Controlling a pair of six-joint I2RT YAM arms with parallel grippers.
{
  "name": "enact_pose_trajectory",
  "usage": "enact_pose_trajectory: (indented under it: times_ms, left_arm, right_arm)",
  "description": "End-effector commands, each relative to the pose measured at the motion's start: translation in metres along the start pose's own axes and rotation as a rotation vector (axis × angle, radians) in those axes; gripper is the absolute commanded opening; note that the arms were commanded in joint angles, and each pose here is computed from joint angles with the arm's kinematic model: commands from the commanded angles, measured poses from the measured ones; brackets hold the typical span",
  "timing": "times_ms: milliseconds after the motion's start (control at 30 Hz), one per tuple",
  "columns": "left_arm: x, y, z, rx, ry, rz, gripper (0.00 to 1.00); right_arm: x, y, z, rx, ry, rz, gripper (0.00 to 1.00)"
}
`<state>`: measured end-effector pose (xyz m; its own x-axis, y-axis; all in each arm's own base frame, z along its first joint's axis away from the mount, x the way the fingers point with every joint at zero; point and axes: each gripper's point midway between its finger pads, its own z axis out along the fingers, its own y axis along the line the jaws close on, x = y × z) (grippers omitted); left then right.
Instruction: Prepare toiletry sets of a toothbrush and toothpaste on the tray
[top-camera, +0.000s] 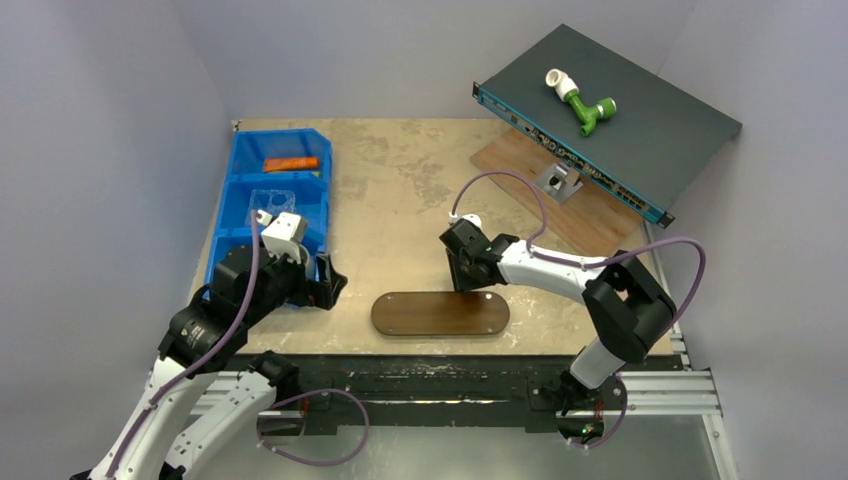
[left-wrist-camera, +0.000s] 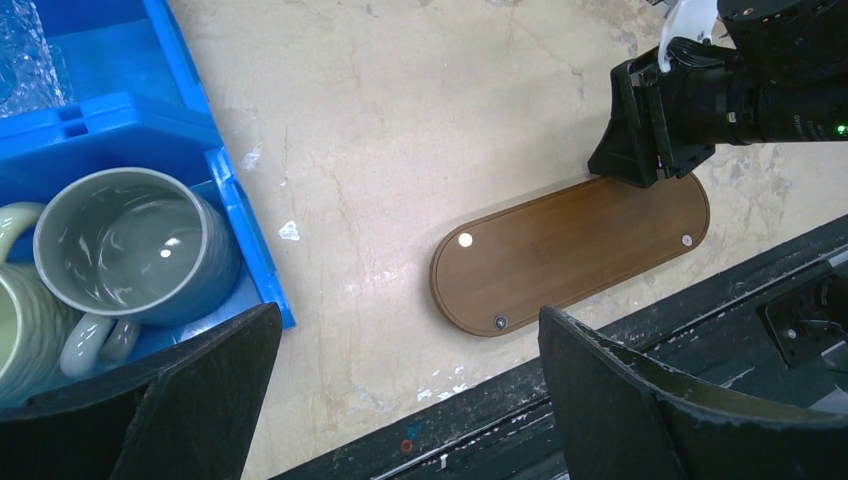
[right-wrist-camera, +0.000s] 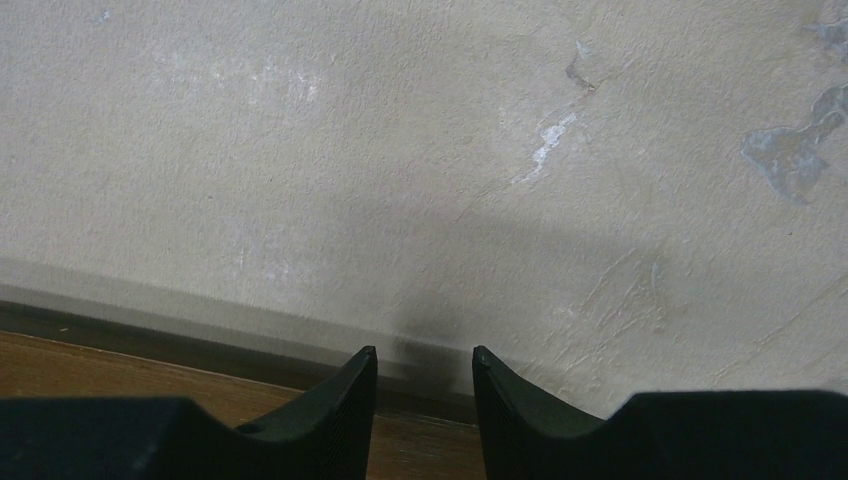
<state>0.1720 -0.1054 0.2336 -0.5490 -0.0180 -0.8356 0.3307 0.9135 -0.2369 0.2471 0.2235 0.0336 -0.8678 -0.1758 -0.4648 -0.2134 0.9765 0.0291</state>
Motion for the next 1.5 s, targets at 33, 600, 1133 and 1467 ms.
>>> enact_pose_trajectory:
  times_ms: [33, 600, 1133, 1467]
  left_arm:
    - [-0.003, 0.002, 0.003, -0.015, -0.017, -0.013, 1.0]
    - [-0.007, 0.045, -0.007, -0.365, -0.017, -0.326, 1.0]
    - [-0.026, 0.093, 0.013, -0.675, -0.024, -0.719, 0.85]
    - [-0.037, 0.131, 0.023, -0.824, -0.077, -0.957, 0.82]
  right_arm:
    - [-0.01, 0.003, -0.014, -0.02, -0.038, 0.028, 0.42]
    - [-0.078, 0.017, -0.072, -0.064, -0.201, 0.035, 0.48]
    - [-0.105, 0.031, -0.089, -0.116, -0.254, -0.014, 0.5]
    - [-0.102, 0.035, -0.093, -0.153, -0.25, -0.032, 0.5]
